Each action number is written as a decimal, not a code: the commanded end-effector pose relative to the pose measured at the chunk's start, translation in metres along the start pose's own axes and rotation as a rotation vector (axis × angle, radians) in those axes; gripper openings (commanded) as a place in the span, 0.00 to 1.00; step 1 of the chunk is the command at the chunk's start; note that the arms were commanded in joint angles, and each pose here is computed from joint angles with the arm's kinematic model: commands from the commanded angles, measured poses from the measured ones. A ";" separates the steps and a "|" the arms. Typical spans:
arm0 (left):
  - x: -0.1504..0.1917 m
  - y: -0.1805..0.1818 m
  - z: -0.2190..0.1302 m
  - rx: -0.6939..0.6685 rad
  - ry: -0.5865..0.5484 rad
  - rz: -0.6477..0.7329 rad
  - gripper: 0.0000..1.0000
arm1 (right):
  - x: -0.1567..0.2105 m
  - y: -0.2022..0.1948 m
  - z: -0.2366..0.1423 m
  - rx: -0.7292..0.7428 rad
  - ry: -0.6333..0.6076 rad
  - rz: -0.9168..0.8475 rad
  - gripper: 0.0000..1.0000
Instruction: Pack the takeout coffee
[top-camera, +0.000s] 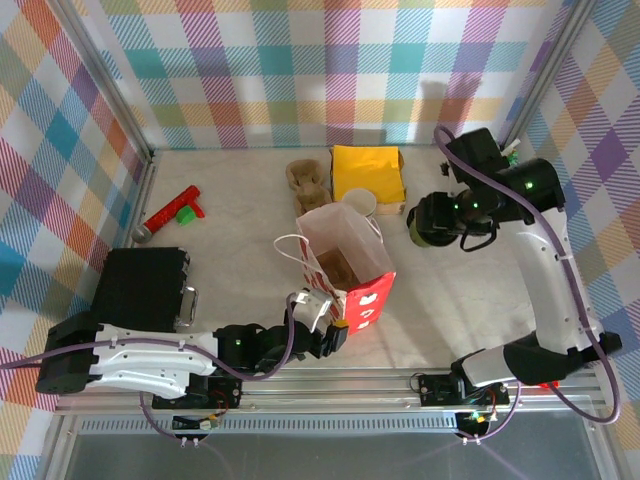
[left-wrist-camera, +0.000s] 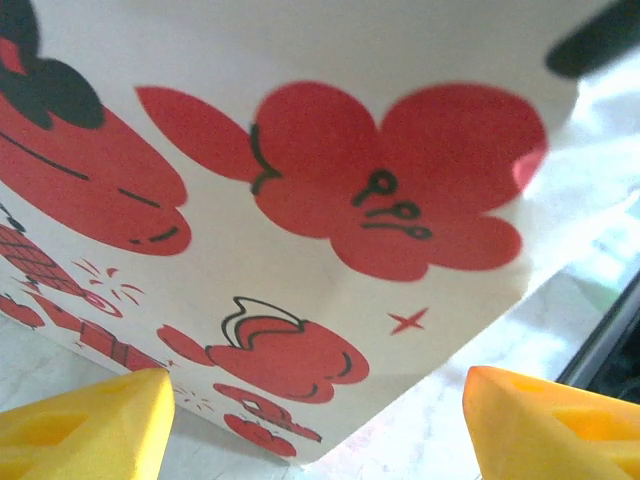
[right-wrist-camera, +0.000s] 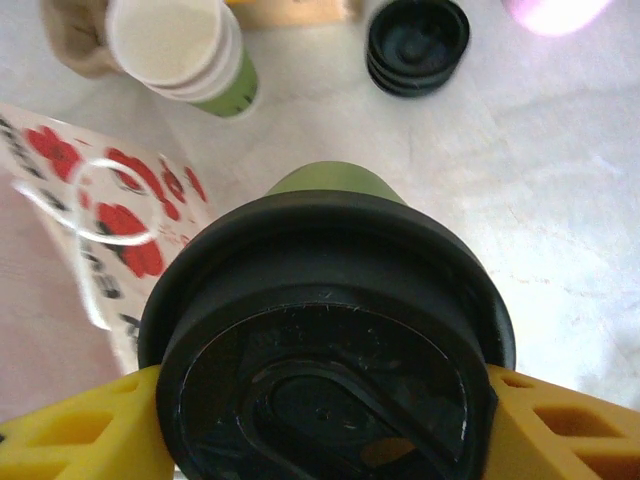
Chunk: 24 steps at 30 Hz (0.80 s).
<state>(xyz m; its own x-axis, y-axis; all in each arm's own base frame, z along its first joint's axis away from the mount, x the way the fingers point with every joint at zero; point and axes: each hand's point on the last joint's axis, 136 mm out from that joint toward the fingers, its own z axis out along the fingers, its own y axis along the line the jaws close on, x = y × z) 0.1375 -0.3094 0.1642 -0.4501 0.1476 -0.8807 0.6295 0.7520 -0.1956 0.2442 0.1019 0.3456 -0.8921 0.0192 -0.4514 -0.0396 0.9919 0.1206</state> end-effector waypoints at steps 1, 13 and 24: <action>0.016 0.001 -0.001 0.038 0.054 0.053 0.75 | 0.025 0.001 -0.013 0.040 0.103 -0.027 0.57; 0.026 0.002 -0.002 0.058 0.063 0.053 0.74 | 0.017 0.059 -0.030 -0.107 0.048 -0.129 0.56; 0.022 0.007 -0.002 0.031 0.045 0.046 0.74 | 0.050 0.102 -0.020 -0.145 0.141 -0.273 0.56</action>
<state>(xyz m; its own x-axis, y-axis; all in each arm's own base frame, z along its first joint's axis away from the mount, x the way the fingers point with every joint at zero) 0.1249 -0.3022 0.1371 -0.4609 0.2414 -0.8540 0.6815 0.7127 -0.1664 0.2187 0.2211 0.3803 -0.8298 -0.2017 -0.5203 -0.3561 0.9092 0.2155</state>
